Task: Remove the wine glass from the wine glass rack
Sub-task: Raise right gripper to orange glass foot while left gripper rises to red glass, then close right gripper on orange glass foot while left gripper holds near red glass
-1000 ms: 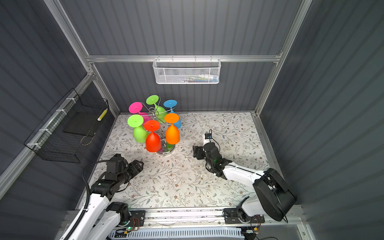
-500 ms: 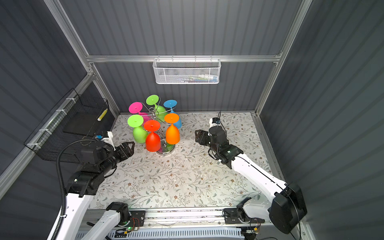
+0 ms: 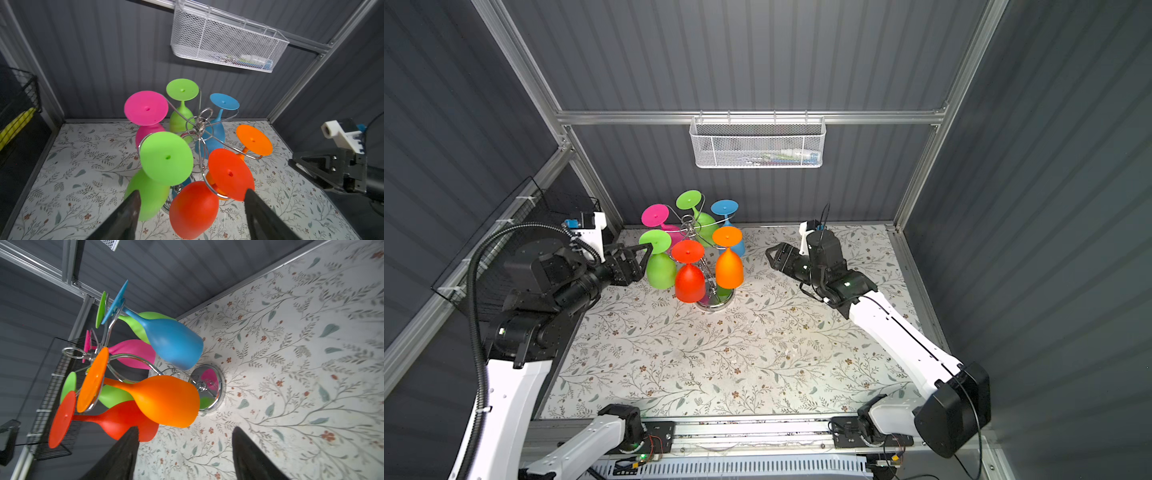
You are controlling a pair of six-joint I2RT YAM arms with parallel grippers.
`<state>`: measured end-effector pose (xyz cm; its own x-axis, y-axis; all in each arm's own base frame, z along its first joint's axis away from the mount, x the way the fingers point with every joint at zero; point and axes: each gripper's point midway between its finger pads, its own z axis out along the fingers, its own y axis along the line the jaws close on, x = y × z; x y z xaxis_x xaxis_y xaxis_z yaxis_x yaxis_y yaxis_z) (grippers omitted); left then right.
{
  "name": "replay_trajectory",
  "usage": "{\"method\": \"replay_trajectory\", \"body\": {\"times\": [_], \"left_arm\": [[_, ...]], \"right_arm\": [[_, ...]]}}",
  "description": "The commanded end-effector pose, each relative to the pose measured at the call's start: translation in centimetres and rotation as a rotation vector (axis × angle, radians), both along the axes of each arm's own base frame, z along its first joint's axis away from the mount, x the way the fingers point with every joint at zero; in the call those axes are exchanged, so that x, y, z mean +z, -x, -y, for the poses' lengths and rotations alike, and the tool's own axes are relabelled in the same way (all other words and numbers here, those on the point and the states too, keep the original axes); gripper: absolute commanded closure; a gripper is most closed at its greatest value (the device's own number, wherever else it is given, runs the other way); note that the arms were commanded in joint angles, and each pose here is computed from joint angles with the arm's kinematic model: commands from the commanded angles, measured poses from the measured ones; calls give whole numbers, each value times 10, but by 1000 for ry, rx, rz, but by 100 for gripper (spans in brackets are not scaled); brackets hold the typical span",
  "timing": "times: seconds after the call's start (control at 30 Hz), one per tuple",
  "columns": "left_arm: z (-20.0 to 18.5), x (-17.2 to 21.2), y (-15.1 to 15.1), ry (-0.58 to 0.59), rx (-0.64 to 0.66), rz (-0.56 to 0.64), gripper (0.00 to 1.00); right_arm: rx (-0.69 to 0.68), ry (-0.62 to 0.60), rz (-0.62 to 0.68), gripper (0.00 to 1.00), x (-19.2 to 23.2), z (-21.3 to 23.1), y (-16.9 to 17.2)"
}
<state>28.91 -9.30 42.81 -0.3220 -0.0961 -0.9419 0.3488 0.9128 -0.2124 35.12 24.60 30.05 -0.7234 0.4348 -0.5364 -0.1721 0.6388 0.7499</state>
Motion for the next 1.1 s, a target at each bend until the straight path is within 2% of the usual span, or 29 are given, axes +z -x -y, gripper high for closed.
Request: {"method": "replay_trajectory", "body": {"times": [0.0, 0.1, 0.27, 0.77, 1.07], "left_arm": [[30, 29, -1, -22, -189, 105, 22], [42, 30, -2, -24, -263, 126, 22], [60, 8, 8, -54, -392, 149, 21], [65, -18, 16, -50, -439, 187, 20], [59, -25, 13, -61, -397, 200, 20]], "right_arm": [[65, -149, -31, 32, 24, -22, 2], [64, -210, -32, 34, 33, -30, 0], [74, -266, -28, 36, 45, -44, -4], [77, -324, -47, 50, 61, -69, -15], [96, -352, -68, 56, 62, -80, -21]]}}
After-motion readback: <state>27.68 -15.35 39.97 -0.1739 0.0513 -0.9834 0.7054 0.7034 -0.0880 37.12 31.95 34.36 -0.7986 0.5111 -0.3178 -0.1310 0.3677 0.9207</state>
